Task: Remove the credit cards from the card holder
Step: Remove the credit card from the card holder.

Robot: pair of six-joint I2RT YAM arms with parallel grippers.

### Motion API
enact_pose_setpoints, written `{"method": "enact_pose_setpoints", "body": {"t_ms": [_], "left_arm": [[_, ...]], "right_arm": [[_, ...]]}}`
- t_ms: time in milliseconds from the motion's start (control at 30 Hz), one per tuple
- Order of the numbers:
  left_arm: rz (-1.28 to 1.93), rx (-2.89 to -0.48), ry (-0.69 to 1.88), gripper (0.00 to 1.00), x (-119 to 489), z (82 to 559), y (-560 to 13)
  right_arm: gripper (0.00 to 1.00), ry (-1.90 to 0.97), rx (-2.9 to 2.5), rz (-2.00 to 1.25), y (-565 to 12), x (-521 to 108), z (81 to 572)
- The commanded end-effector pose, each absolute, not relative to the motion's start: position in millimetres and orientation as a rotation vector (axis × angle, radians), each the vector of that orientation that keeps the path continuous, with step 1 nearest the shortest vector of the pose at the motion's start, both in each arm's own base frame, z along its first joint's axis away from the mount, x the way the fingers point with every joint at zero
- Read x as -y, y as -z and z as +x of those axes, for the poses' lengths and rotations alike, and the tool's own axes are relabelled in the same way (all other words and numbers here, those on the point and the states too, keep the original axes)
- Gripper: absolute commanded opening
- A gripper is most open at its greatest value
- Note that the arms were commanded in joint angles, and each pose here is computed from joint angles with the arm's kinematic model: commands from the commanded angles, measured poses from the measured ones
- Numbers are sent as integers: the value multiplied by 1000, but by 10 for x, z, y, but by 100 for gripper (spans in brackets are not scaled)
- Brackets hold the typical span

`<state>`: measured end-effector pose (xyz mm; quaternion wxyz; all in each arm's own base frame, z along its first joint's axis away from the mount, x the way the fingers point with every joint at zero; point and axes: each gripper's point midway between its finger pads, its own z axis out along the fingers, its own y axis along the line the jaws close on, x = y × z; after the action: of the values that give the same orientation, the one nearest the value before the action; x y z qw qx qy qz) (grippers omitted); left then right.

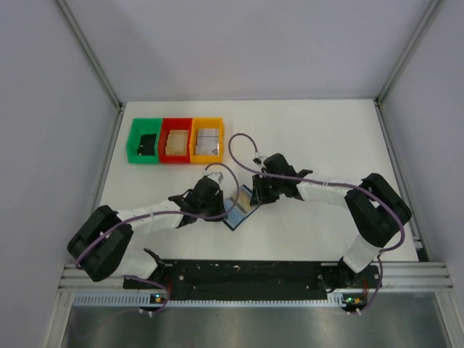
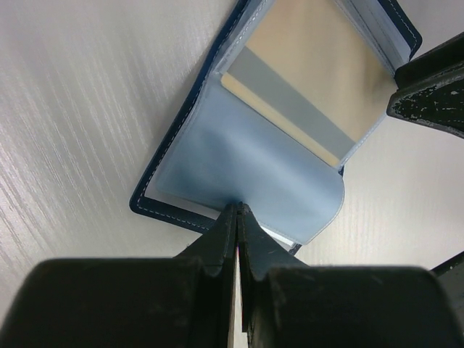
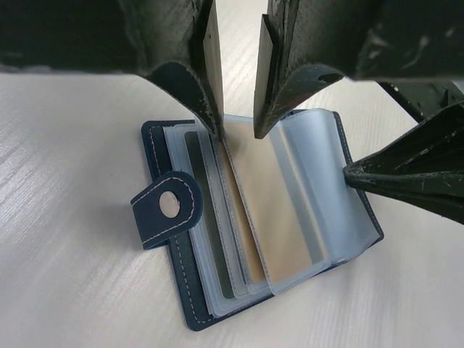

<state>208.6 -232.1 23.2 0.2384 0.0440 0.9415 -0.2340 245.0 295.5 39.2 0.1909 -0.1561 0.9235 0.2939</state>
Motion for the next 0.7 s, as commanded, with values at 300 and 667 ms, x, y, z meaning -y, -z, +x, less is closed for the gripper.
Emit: {"method": "enact_pose_setpoints", "body": {"t_ms": [300, 667], "left_arm": [[149, -2553, 658, 4, 2400, 2128, -286], [118, -2534, 649, 4, 2351, 2126, -328]], "right_arm": [[14, -1230, -2367, -593, -1004, -3438, 2286], [15, -1354, -2344, -687, -1025, -3525, 2118]]}}
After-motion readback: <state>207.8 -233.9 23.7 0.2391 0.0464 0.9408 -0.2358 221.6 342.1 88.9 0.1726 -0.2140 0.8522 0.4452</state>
